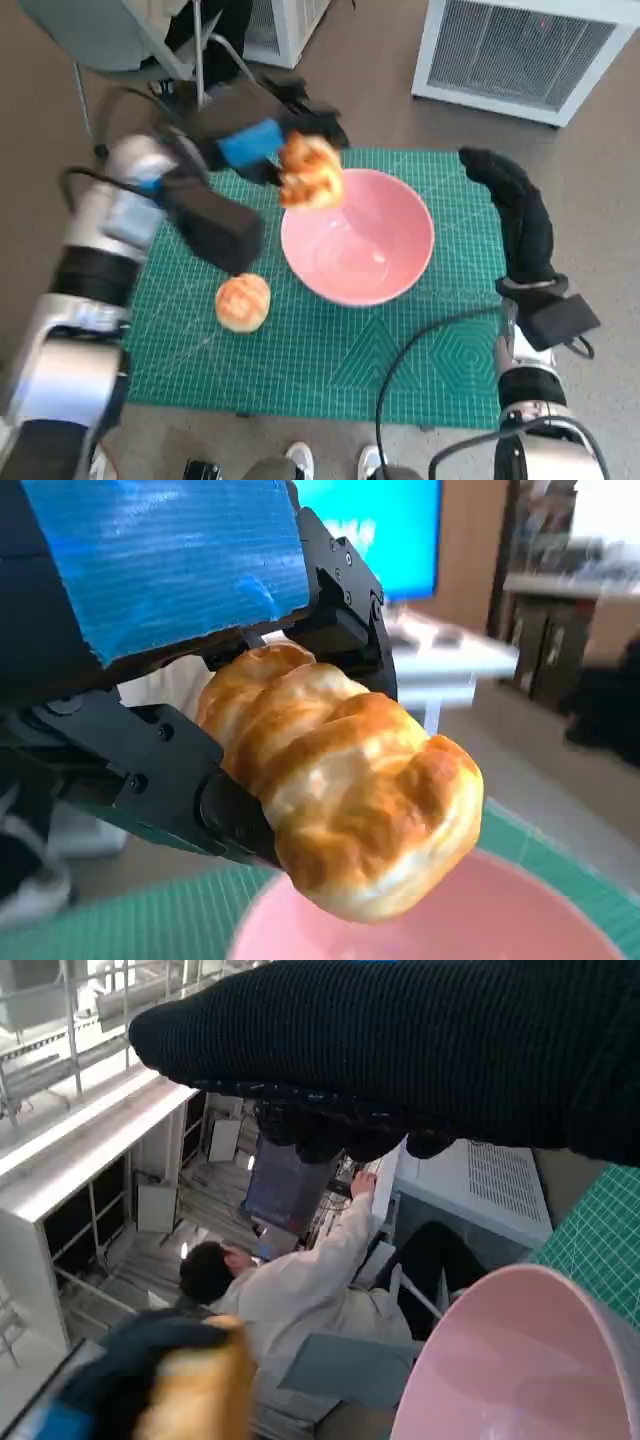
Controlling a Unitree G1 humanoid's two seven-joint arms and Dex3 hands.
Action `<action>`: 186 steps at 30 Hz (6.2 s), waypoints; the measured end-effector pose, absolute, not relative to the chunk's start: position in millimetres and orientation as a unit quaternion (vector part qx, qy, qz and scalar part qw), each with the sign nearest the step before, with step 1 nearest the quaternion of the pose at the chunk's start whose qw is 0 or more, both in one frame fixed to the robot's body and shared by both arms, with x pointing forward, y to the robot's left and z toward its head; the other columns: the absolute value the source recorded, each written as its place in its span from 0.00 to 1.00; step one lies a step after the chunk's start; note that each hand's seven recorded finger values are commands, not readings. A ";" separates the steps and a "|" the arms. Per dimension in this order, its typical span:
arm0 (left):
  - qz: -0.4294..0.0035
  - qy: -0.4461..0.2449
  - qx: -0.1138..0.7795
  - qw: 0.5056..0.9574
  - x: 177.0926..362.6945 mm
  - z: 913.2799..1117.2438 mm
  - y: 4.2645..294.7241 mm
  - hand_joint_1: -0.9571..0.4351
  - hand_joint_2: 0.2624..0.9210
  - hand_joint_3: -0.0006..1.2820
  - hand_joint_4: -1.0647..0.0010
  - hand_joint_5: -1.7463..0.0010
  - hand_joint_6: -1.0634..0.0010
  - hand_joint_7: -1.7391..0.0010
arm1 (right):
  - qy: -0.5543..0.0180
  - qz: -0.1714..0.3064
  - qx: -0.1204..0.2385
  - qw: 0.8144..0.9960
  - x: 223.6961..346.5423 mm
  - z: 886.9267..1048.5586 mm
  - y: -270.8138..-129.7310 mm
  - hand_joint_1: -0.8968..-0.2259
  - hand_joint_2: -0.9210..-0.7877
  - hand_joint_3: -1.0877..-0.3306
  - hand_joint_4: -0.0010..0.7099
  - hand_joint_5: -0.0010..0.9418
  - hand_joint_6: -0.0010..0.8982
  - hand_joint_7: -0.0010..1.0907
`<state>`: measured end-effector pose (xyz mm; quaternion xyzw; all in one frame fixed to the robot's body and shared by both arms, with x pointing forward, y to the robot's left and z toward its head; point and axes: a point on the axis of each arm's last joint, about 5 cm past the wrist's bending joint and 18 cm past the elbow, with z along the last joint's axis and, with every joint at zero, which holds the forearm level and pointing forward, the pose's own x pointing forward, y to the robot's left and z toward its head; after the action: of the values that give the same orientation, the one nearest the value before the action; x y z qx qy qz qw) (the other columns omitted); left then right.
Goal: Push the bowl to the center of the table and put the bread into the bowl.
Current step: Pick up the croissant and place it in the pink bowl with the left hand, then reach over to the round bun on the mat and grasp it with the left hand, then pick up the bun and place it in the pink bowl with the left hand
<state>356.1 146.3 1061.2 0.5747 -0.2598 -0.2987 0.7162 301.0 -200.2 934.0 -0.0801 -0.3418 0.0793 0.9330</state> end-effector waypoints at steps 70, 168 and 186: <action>-0.301 -0.183 0.526 0.774 284.2 1023.9 225.5 0.50 0.75 0.00 0.90 0.99 0.75 0.98 | -0.348 0.072 -0.066 0.932 295.6 928.0 -202.8 0.41 0.00 0.35 0.48 0.00 0.36 0.04; -0.369 0.037 0.525 0.766 282.5 973.7 225.1 0.69 0.99 0.02 0.29 0.34 0.35 0.40 | -0.337 0.083 -0.060 0.936 297.6 927.6 -198.2 0.43 0.00 0.33 0.49 0.00 0.35 0.07; -0.325 -0.091 0.470 0.815 285.6 1015.3 230.7 0.69 0.97 0.01 0.28 0.30 0.27 0.50 | -0.336 0.082 -0.058 0.937 297.5 926.8 -197.7 0.41 0.00 0.34 0.50 0.00 0.35 0.08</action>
<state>285.6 230.7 1015.3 0.4699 -0.0906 -0.3255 0.8155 297.5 -197.7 926.8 -0.0582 -0.3358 0.0824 0.9365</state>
